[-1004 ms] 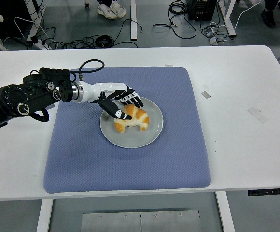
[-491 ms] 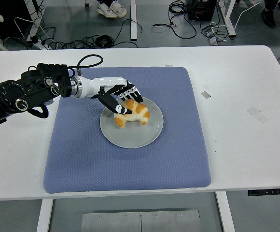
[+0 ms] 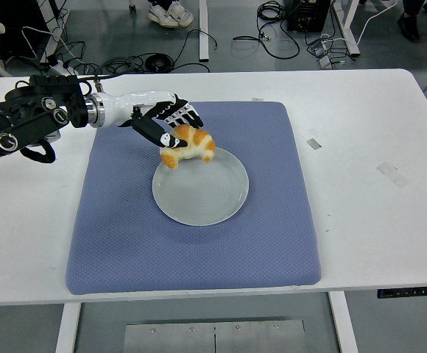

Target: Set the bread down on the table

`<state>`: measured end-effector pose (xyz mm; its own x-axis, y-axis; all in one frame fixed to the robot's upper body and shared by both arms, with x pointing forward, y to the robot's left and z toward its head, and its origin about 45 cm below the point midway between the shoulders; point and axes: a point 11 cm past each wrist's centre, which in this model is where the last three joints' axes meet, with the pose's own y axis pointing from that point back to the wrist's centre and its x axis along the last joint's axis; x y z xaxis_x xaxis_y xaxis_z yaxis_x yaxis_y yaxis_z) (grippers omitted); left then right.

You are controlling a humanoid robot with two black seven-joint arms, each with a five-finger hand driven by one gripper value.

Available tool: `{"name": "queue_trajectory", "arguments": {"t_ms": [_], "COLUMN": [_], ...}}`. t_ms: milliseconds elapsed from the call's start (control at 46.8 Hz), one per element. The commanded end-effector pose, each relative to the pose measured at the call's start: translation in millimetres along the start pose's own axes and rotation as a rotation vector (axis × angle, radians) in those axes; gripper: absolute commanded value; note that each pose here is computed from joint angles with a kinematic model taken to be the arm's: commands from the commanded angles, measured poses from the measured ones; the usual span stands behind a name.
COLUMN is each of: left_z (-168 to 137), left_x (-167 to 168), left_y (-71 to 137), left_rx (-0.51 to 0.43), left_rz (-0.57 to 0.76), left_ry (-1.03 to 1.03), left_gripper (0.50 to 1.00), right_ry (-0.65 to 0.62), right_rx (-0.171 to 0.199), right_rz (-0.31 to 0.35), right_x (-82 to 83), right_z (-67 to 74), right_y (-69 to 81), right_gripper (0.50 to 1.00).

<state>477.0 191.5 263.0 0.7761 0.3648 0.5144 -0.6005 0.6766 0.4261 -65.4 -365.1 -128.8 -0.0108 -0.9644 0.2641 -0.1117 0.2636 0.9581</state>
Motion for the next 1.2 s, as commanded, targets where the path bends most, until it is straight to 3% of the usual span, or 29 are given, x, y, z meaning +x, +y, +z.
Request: {"name": "queue_trajectory", "arguments": {"t_ms": [0, 171, 491, 876, 1175], "left_z": [-7, -23, -50, -80, -86], "left_x": [9, 33, 42, 35, 31], "left_y": [5, 23, 42, 50, 50], "left_rx": [0.019, 0.050, 0.111, 0.174, 0.181], "left_rz": [0.028, 0.110, 0.154, 0.173, 0.171], "left_ry": [0.004, 0.043, 0.059, 0.085, 0.097], "left_gripper": [0.690, 0.690, 0.693, 0.725, 0.763], "right_ry": [0.000, -0.002, -0.002, -0.002, -0.003], "right_rx": [0.001, 0.001, 0.001, 0.001, 0.007], "right_rz": [0.000, 0.000, 0.000, -0.003, -0.004], "right_x": [0.0, 0.0, 0.0, -1.0, -1.2], "right_z": [-0.6, -0.7, -0.7, -0.8, -4.4], "right_y": [-0.1, -0.1, -0.1, -0.1, -0.7], "right_gripper": [1.000, 1.000, 1.000, 1.000, 1.000]}}
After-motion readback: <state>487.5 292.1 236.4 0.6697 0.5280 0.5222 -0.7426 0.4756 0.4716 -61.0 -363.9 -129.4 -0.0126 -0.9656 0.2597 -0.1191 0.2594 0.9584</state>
